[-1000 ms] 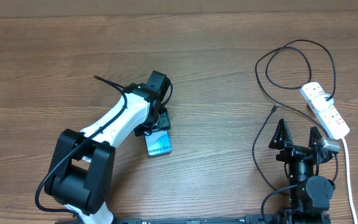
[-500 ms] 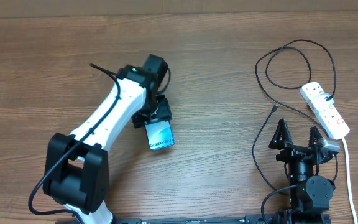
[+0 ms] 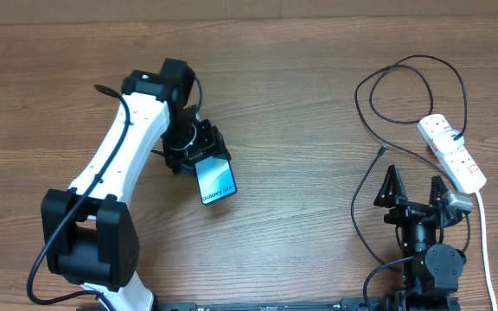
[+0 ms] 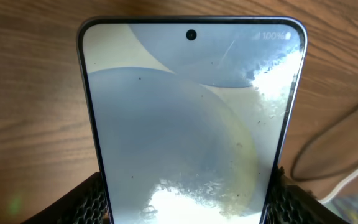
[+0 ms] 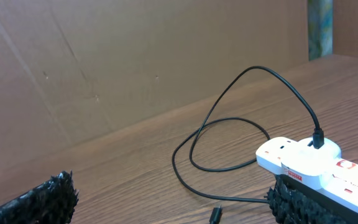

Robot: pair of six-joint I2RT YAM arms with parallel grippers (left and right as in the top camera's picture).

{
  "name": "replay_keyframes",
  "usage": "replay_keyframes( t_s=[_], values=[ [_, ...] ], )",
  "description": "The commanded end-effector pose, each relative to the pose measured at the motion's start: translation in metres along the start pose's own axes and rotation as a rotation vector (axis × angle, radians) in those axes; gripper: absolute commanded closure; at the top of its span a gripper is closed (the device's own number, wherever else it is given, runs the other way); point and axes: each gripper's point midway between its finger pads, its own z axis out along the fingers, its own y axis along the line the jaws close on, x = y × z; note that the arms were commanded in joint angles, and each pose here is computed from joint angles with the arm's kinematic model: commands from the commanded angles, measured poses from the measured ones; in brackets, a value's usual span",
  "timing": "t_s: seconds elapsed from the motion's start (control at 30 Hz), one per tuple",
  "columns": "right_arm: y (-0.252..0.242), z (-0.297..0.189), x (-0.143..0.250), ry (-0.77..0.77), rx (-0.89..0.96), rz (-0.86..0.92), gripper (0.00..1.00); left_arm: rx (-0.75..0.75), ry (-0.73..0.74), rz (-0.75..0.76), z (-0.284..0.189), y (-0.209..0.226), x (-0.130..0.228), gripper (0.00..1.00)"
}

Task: Plug charger to phone and switch on socket
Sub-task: 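Lift the phone with the left gripper and tilt it upright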

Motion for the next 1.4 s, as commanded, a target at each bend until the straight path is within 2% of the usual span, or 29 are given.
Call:
replay_keyframes(
  t_s=[0.0, 0.6, 1.37],
  values=[
    [0.001, 0.0, 0.002, -0.003, -0.009, -0.015, 0.0, 0.113, 0.041, 0.04, -0.011, -0.014, 0.002, 0.51],
    [0.001, 0.0, 0.002, -0.003, -0.009, -0.015, 0.0, 0.424, 0.175, -0.013, -0.039, -0.036, 0.015, 0.52],
    [0.001, 0.0, 0.002, -0.003, -0.009, -0.015, 0.0, 0.458, 0.235, -0.055, -0.044, -0.041, 0.026, 0.53]
  ],
)
